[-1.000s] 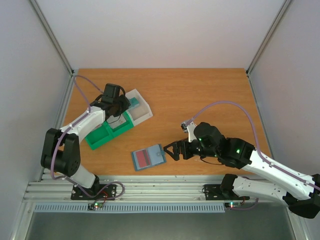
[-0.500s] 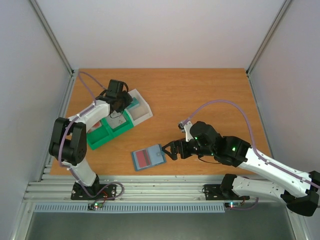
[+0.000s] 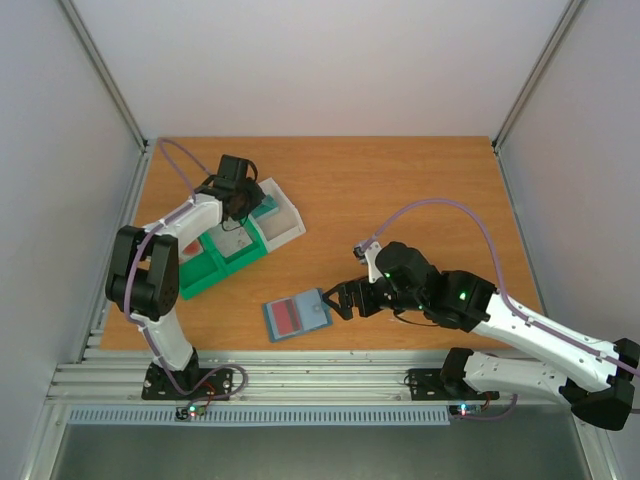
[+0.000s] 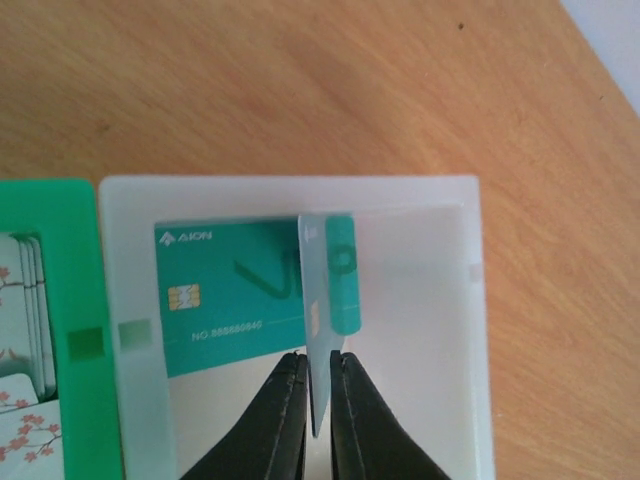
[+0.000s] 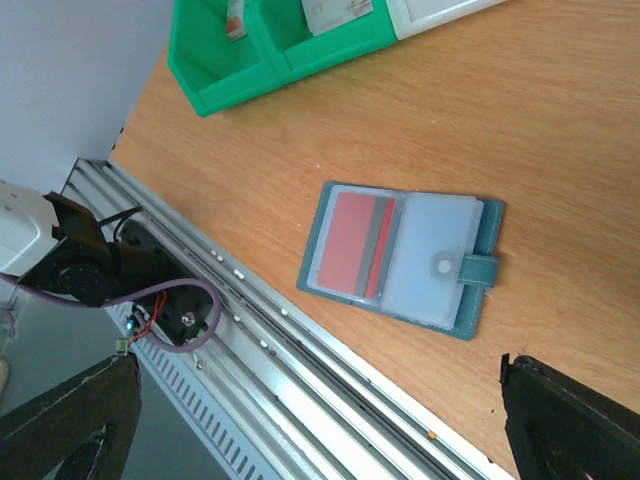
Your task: Take the credit cards out of the card holder
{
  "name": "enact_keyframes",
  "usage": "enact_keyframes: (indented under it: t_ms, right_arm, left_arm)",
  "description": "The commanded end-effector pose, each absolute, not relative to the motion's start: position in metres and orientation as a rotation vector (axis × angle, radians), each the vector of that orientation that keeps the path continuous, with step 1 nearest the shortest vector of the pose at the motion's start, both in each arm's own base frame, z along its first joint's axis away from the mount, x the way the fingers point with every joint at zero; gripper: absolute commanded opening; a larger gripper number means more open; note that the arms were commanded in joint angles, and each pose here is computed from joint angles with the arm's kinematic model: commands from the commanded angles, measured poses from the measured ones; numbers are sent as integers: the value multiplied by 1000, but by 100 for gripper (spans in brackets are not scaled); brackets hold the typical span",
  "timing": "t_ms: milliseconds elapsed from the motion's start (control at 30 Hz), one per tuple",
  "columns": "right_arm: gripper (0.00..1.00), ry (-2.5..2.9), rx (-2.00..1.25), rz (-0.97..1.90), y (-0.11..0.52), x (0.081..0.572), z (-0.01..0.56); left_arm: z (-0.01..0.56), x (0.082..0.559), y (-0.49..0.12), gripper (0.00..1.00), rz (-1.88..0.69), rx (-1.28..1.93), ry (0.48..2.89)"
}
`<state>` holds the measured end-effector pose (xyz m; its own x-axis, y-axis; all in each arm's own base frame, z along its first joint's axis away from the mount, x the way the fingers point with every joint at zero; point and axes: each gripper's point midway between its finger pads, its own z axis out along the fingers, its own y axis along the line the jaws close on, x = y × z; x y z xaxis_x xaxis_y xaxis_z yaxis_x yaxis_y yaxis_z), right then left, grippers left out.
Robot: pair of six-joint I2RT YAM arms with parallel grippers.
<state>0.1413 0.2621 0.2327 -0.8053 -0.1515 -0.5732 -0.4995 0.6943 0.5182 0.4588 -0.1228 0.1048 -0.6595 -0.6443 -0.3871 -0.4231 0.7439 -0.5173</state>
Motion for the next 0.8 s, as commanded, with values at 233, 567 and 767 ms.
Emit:
enact_keyframes:
  t_ms: [233, 567, 767]
  right_arm:
    - [99, 2391, -504, 880, 256, 147, 239]
    - [98, 2417, -502, 872, 254, 144, 232]
    - [98, 2417, -456, 843, 247, 147, 230]
  left_arm:
    - [109, 472, -117, 13, -476, -780, 2355]
    - [118, 468, -115, 26, -454, -754, 2366]
    - [133, 462, -117, 38, -471, -713, 2378]
